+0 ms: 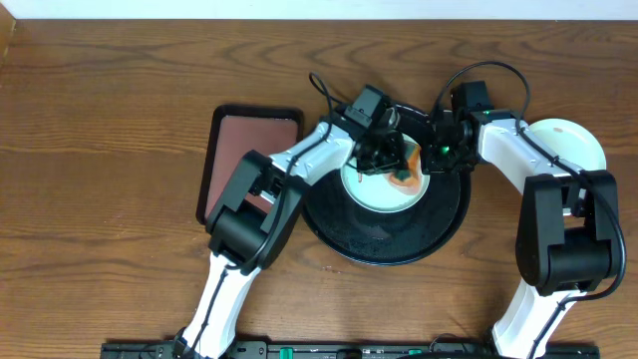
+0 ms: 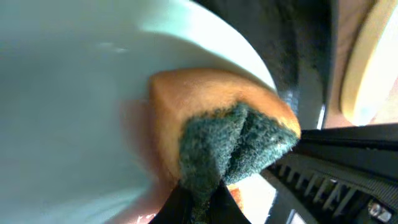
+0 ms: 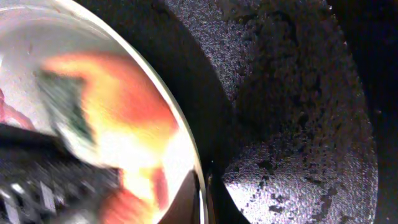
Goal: Clean dirty plates on tray and stack at the side
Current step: 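Scrub the lower green plate with the sponge, right gripper holding it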
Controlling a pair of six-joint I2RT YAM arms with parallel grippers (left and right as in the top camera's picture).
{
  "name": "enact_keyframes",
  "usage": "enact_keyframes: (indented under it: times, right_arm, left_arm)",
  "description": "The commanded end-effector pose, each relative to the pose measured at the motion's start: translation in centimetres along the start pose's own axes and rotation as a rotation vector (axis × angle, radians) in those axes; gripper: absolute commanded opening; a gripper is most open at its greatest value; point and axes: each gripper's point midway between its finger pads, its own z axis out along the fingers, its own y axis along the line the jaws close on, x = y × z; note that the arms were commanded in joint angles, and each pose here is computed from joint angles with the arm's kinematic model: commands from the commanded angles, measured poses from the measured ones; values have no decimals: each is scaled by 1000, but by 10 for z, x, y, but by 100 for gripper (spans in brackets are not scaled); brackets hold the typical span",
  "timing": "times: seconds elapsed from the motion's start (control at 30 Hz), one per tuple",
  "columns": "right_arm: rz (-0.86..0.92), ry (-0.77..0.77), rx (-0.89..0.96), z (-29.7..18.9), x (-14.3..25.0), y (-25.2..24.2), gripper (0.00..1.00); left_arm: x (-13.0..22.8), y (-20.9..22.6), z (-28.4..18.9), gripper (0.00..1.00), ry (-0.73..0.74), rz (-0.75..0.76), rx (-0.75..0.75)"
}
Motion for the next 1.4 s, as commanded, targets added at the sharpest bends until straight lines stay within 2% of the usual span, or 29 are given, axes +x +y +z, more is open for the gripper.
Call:
enact_keyframes:
  times: [0.0,0.03,0.17,0.33,0.47,0.67,0.73,0.9,1.0,1.13,1.23,1.37]
  right_arm:
    - [19,62,88,13,17,-17,1]
    - [19,63,88,13,17,-17,1]
    - [30,62,88,13,17,-17,1]
    - [37,64,88,13,18,-17,1]
    - [38,64,88,13,18,-17,1]
    - [44,65,89,13,18,-17,1]
    - [46,65,89,13,18,-17,1]
    - [47,71,90,13,20,-17,1]
    - [48,76,90,13,21,-17,1]
    - [49,79,90,13,22,-17,1]
    - [48,77,90,12,21,-17,1]
    - [46,68,89,10,19,-16,1]
  left_arm:
    - [-31,72,-17,7,-83,-3,-248]
    - [-33,89,-32,7,-78,7,-353]
    - [-23,119,-59,7,-39,-23,-557]
    - [-3,135,-71,7,25,-43,-674]
    - [-2,119,-58,7,17,-5,-636]
    - [15,55,-10,7,37,-55,-361]
    - [25,42,3,7,47,-94,-320]
    - [49,26,19,7,87,-78,-319]
    - [56,32,17,7,107,-79,-352]
    - [45,73,-6,8,61,-96,-528]
    - [24,123,-45,8,-6,-51,-758]
    - [-2,157,-80,8,-80,18,-934]
